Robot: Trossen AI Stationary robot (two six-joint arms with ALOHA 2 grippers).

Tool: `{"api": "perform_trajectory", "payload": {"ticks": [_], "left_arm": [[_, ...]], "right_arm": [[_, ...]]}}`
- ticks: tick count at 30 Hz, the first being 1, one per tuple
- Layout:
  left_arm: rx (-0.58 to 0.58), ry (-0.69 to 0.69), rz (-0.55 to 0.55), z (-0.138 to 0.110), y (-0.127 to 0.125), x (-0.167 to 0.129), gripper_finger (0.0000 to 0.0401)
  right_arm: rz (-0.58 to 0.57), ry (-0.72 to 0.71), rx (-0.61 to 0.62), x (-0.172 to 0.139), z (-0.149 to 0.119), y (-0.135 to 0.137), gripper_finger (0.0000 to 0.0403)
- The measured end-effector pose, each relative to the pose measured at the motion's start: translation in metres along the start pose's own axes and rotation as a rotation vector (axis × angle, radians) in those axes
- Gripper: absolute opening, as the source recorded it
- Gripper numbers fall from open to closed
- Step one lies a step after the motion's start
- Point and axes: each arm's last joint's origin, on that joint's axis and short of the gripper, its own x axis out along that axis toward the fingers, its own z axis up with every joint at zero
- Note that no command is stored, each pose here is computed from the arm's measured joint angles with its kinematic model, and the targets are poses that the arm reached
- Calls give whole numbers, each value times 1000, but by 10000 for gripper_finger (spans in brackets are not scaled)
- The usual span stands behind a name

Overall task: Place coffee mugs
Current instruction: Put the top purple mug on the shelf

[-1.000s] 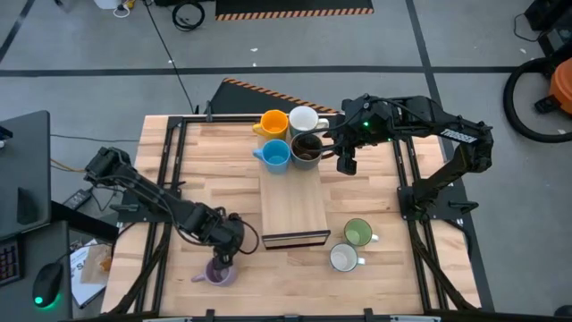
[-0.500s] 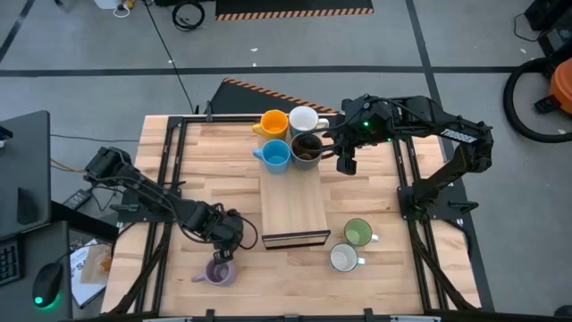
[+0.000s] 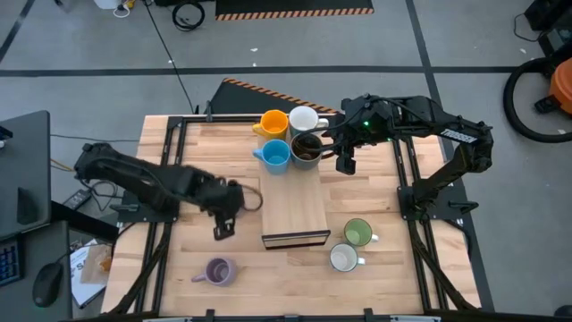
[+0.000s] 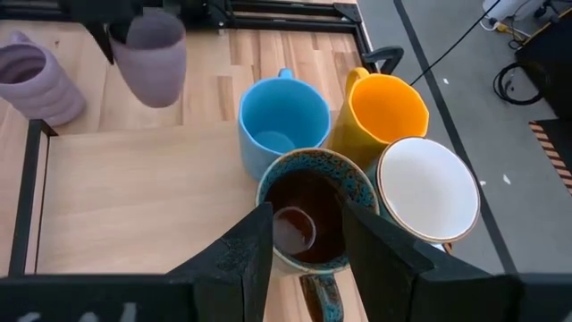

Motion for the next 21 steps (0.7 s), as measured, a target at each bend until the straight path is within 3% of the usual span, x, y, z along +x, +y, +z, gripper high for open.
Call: {"api": "perform_trajectory", "payload": {"ticks": [6,10,21], "left_arm": [[48,-126,-19,40,9,-46,23],[111,-104,25,56,13,-60,23],[350,-128,106,89,6,-37,23]], "right_arm": [[-4,-10,7,0,1,0,145],[-6,-32,18,0,3,0,145],[-30,-43,26,0,4,-1,145]]}}
